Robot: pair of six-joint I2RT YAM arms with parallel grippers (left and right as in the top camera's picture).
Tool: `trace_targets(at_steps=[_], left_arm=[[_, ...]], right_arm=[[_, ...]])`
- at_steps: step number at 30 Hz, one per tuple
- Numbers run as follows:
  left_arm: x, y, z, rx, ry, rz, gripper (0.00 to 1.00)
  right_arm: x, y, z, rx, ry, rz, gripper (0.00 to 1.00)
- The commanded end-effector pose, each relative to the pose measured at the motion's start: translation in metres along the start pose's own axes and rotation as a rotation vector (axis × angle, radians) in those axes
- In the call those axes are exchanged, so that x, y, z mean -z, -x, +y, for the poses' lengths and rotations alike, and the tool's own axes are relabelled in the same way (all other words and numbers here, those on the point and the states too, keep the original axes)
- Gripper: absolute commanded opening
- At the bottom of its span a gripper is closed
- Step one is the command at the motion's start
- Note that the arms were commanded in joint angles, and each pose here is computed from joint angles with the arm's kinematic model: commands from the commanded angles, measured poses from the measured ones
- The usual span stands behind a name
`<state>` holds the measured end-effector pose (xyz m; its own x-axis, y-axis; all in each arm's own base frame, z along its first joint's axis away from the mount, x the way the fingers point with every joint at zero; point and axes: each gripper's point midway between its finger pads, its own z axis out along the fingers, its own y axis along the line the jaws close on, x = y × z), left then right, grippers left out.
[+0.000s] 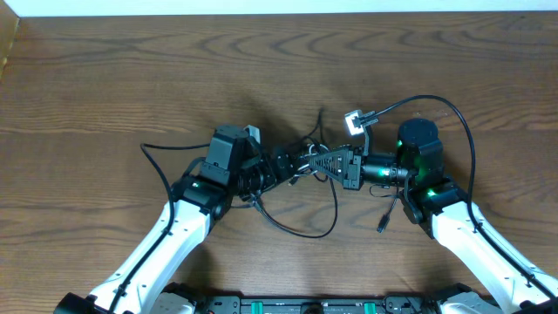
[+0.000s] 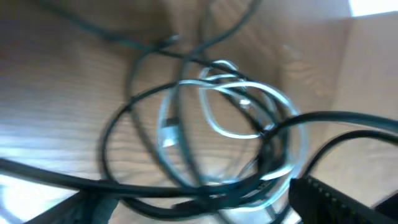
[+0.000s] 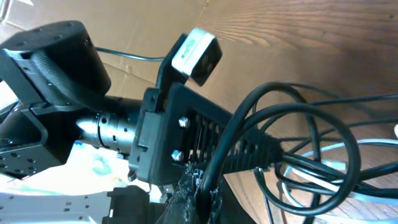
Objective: Untangle cables
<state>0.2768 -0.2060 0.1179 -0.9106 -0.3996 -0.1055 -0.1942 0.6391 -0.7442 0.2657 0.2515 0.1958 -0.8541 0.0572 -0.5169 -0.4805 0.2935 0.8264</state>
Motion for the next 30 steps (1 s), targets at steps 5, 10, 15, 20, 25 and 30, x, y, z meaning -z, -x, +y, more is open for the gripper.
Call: trace_targets(at_steps=[5,10,15,20,25,30], left_arm=[[-0.010,-0.009,-0.022,-0.032,-0.003,-0.041,0.43],[-0.012,-0.011,0.002,-0.039,0.135,-0.099,0.21],[-0.008,-0.005,0.021,-0.029,0.230,-0.147,0.19],[-0.006,-0.003,0.028,-0.026,0.262,-0.165,0.09],[-0.006,-0.003,0.028,-0.026,0.262,-0.166,0.49],[-0.007,-0.004,0.026,0.104,0.243,-0.172,0.99]], right_arm=[[0.003,0.004,0.026,0.068,0.112,0.031,0.01],[0.014,0.018,0.053,0.187,0.227,0.003,0.01],[0.033,0.030,0.071,0.310,0.304,-0.024,0.02],[0.052,0.049,0.062,0.293,0.269,-0.088,0.02],[0.058,0.049,0.059,0.285,0.269,-0.080,0.02],[0.057,0.049,0.058,0.304,0.265,-0.083,0.06]])
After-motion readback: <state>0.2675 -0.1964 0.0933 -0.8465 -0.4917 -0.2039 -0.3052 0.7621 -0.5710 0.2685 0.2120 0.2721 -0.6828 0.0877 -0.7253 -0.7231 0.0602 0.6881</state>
